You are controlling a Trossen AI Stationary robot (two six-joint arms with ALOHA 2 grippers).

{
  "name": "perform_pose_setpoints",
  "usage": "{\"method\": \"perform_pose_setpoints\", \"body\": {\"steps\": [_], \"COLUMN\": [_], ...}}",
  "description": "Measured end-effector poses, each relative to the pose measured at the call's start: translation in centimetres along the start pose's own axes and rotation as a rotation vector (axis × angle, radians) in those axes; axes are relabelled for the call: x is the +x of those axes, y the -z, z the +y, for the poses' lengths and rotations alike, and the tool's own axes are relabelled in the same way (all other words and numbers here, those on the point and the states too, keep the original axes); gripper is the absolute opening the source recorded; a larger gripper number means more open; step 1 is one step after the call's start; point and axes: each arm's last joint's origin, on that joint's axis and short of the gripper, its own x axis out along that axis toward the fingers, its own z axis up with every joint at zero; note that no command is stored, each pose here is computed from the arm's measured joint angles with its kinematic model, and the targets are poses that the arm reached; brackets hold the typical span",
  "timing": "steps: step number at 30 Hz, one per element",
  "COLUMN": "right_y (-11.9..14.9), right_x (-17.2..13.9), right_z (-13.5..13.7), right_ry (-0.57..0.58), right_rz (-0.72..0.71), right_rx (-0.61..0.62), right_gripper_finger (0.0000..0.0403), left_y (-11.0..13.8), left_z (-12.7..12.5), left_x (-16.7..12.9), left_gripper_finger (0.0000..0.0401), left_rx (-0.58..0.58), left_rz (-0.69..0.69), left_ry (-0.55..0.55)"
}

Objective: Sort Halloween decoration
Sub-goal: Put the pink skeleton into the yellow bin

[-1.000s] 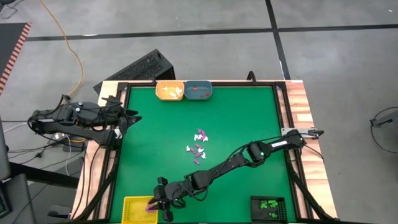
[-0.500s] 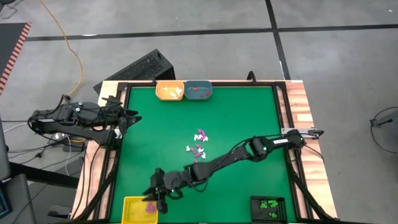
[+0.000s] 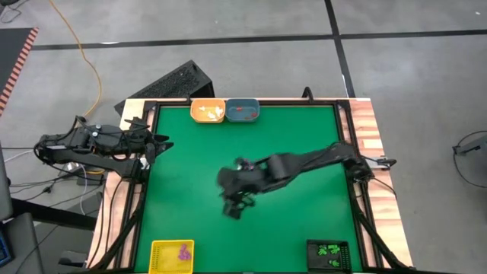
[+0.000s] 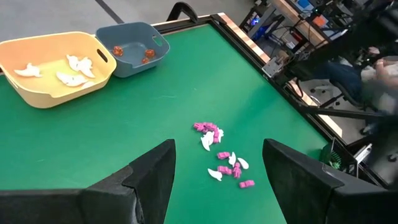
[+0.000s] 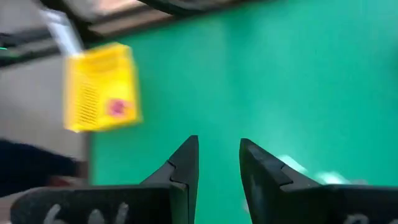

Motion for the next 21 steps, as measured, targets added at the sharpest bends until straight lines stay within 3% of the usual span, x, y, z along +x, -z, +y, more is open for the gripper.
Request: {"method": "perform_pose_setpoints", "body": {"steps": [5,9,13,17,21], "right_y": [1.8,3.5,4.4,6.3,7.9], "right_x": [-6.8,-9.1,-7.9,-5.3,-3.1], "right_z": [-2.0,-2.5,-2.4,-3.9,-5.4], "right_ry": [0.313,0.523,0.583,0.689,0.69], "right_rz": [0.066,0.074,0.061,0.142,0.144], "right_rx": [0.079,0.129,0.099,0.113,0.109], "right_gripper_finger": [0.0111,0.0111,0.0111,0.0111,0.0111], "left_y": [0.0,0.0,0.0,0.1,0.1], "left_z": [0.0,0.0,-0.1,-0.1,-0.1], "left_x": [0.0,0.0,0.0,0.0,0.0], "left_gripper_finger": [0.0231,0.0231,0.0231,0.0231,0.0231], "left_rx": [0.016,0.027,0.038,0.038,0.037], "left_rz": [0.001,0.003,0.018,0.029,0.034], "left_ry": [0.0,0.003,0.019,0.031,0.036]}}
